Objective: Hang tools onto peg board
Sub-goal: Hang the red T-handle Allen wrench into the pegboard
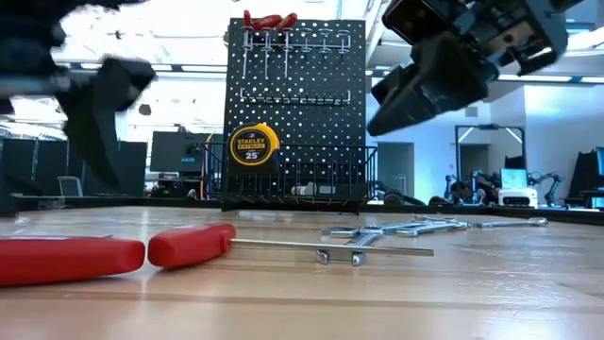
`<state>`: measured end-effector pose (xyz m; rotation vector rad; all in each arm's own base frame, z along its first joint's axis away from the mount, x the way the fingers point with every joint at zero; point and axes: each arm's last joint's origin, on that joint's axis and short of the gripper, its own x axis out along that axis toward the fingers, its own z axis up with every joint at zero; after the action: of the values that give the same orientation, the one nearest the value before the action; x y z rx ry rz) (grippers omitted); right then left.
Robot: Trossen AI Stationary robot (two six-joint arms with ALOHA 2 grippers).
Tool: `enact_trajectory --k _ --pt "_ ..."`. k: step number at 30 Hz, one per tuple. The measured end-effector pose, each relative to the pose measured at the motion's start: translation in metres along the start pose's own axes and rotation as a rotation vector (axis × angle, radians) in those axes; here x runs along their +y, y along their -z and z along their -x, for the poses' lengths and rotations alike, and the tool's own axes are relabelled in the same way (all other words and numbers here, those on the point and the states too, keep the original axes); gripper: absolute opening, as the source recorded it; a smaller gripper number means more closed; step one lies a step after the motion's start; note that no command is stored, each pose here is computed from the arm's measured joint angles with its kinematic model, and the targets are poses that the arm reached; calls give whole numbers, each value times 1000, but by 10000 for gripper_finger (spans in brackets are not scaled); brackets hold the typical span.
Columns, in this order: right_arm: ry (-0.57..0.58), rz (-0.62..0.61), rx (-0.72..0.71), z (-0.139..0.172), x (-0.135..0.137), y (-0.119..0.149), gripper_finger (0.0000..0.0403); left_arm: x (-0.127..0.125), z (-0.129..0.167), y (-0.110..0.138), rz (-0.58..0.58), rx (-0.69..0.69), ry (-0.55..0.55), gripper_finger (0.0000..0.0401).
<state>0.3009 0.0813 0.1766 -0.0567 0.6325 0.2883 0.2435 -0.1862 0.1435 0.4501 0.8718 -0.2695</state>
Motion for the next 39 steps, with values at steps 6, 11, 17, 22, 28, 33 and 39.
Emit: enact_trajectory --k 6,11,17,22,28,33,39 --pt "-12 -80 -22 0 4 -2 113 13 -26 -1 -29 -18 202 200" --pt "-44 -89 -40 0 16 -4 113 24 -30 -1 -65 -34 271 146" --pt "-73 -71 -57 0 26 -5 113 41 -40 2 -49 -40 339 76" --pt "-82 -68 -57 0 29 -5 113 54 -43 3 0 -39 334 24" --pt "-83 -66 -70 0 29 -6 113 57 -42 3 77 -23 334 2" --pt "-85 -45 -101 1 30 -9 113 57 -40 3 140 -17 326 1" --pt "-85 -12 -115 1 30 -10 113 65 -20 27 263 -176 251 0"
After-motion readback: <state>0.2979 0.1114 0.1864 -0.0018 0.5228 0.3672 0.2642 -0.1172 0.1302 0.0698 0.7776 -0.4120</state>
